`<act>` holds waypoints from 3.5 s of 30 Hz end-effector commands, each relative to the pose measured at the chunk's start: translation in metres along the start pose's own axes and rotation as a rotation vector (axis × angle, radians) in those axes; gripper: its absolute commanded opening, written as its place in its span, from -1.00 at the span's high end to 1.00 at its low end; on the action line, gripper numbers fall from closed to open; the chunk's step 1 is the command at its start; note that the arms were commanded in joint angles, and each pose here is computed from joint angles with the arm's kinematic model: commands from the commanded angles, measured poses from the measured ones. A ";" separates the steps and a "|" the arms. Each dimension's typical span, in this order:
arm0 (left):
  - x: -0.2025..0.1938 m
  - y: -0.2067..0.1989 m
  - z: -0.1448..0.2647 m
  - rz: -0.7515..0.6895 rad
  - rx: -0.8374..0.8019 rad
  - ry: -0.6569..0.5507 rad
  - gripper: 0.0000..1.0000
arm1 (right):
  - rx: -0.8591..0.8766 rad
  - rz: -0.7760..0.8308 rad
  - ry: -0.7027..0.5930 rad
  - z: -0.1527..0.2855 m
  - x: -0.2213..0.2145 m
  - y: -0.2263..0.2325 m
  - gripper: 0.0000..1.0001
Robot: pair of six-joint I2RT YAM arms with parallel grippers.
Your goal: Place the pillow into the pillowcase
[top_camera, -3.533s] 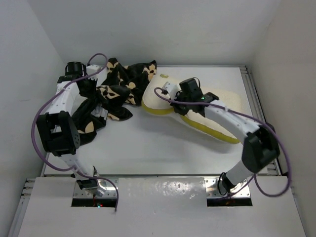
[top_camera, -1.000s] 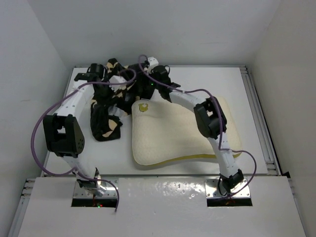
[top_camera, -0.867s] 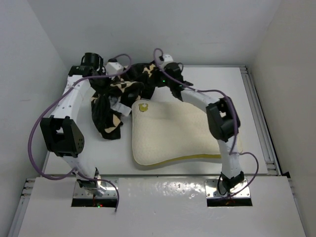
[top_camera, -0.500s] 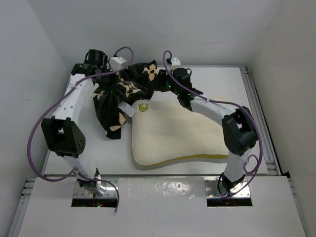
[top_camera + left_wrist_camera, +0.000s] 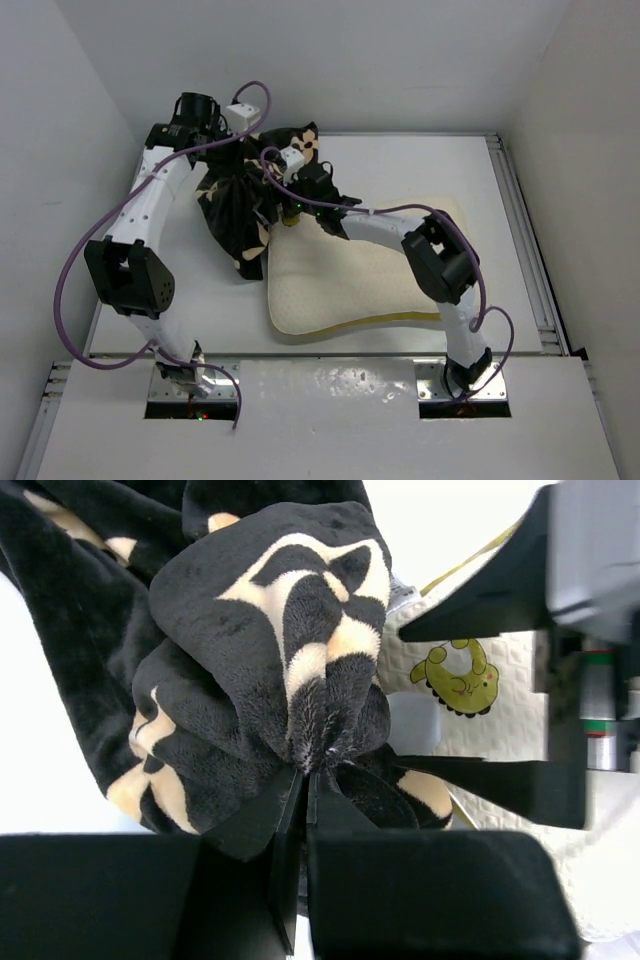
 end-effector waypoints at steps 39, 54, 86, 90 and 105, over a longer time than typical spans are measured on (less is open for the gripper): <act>-0.112 0.035 0.051 -0.226 -0.037 0.230 0.78 | -0.450 -0.166 -0.216 -0.031 0.027 -0.082 1.00; -0.065 0.048 0.033 -0.019 0.058 0.047 1.00 | -0.032 0.112 -0.092 0.001 0.004 -0.033 -0.91; -0.056 -0.032 -0.044 -0.898 0.243 0.094 0.04 | 0.096 -0.088 0.019 0.079 -0.046 -0.149 -0.92; -0.085 -0.027 -0.056 -0.953 0.169 0.152 -0.09 | 0.128 -0.089 -0.015 0.092 -0.043 -0.150 -0.90; -0.105 0.023 -0.092 -0.891 0.256 0.333 0.17 | 0.103 -0.022 0.031 0.094 -0.033 -0.147 -0.97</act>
Point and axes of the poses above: each gripper's point midway between its finger pads, its own z axis back along the fingers, its own y axis along the line the jaws close on, x = y × z, the point moved 6 cm from there along z, back along the fingers, and after that the axes turned 14 degrees about z, right-handed, at the moved point
